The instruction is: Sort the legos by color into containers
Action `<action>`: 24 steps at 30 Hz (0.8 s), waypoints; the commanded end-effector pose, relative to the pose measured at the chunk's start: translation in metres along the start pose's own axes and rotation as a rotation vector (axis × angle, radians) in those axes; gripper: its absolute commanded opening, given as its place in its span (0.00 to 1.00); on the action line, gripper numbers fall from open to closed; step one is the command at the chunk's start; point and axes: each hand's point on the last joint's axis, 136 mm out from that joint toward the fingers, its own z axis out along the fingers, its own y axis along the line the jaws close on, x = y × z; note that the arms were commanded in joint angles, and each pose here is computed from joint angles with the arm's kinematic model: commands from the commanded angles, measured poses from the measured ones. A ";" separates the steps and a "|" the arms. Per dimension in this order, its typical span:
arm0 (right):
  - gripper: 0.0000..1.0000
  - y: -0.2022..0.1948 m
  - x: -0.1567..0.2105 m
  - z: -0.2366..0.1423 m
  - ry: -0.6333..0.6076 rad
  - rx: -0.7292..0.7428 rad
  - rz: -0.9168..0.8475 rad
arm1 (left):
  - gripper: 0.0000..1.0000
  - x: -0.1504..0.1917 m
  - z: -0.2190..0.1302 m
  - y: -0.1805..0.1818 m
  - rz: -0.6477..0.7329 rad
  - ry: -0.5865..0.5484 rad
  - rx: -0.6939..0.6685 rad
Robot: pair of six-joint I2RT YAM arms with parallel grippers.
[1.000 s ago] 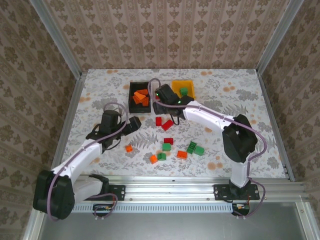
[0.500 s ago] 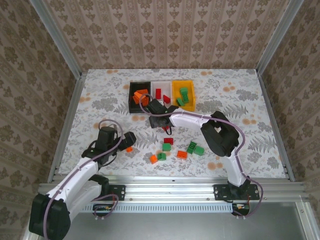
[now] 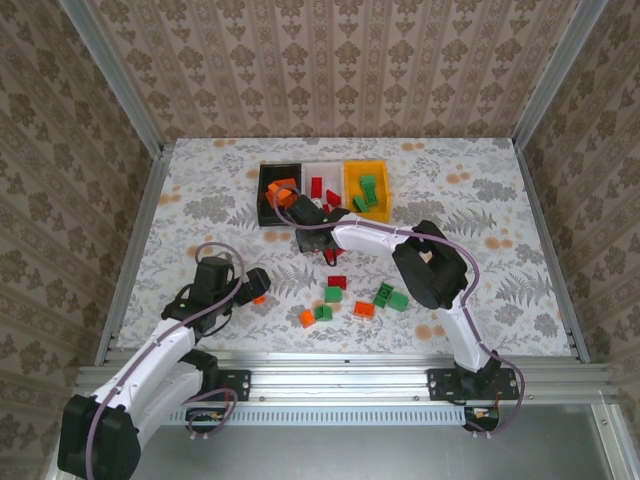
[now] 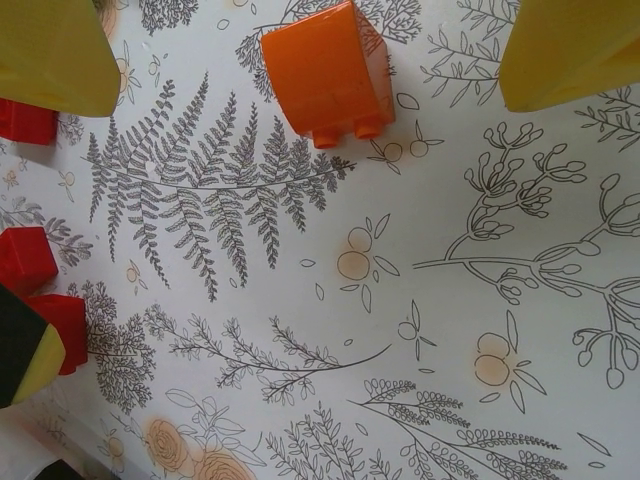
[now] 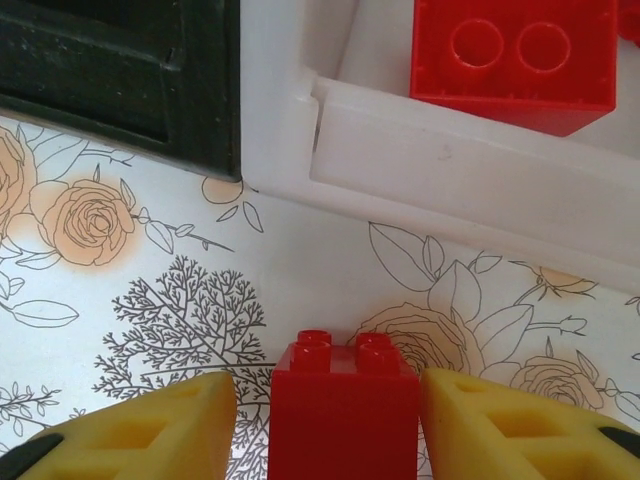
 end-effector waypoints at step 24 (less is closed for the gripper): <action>0.24 -0.007 -0.037 -0.052 -0.159 0.024 -0.040 | 1.00 -0.007 -0.004 -0.006 0.024 -0.010 0.002</action>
